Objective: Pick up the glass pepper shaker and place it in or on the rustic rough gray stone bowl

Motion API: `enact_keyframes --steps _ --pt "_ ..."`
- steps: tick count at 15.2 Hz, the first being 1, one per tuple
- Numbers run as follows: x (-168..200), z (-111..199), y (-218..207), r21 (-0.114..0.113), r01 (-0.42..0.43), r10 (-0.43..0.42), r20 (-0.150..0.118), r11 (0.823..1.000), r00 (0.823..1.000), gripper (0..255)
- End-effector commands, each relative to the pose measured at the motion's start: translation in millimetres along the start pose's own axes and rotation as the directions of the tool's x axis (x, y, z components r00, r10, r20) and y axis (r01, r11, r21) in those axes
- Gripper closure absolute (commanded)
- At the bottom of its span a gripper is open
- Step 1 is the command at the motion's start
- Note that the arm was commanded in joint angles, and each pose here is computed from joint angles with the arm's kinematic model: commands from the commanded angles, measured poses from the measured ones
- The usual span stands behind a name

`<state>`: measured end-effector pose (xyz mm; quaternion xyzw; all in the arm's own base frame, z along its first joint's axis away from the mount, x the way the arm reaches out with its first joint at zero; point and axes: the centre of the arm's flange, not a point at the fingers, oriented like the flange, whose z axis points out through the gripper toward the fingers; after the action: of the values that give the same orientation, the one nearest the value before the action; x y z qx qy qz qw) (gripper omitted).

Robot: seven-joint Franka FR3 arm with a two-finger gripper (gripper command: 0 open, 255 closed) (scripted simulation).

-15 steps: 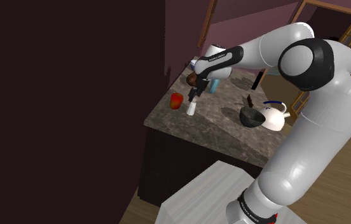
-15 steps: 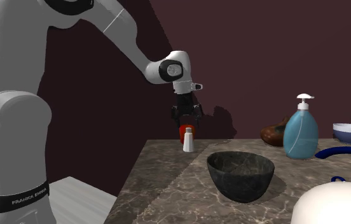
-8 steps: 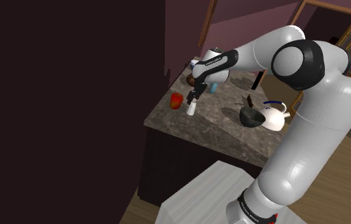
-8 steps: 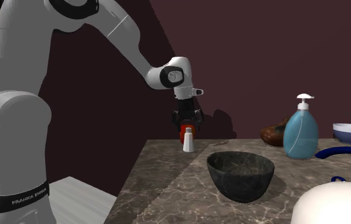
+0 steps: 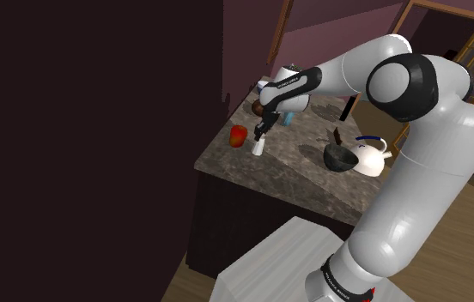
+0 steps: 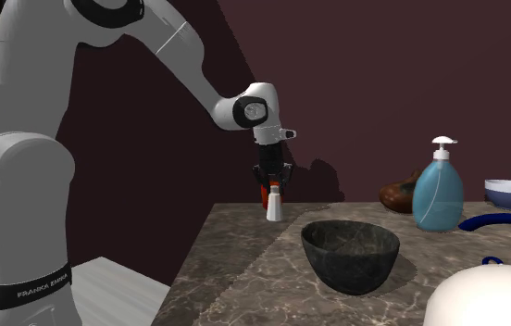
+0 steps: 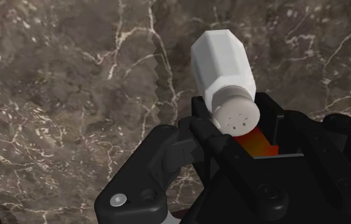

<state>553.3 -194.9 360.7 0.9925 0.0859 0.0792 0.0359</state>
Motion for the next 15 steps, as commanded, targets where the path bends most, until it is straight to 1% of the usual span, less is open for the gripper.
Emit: enact_keyframes --steps 1,6,15 --pt "-0.1 0.2 0.0 0.000 0.000 0.000 0.000 1.000 1.000 255" --pt "0.0 0.2 0.0 0.000 0.000 0.000 0.000 1.000 1.000 255" --pt "7.1 -46.6 4.1 0.000 0.000 0.000 0.000 1.000 1.000 255"
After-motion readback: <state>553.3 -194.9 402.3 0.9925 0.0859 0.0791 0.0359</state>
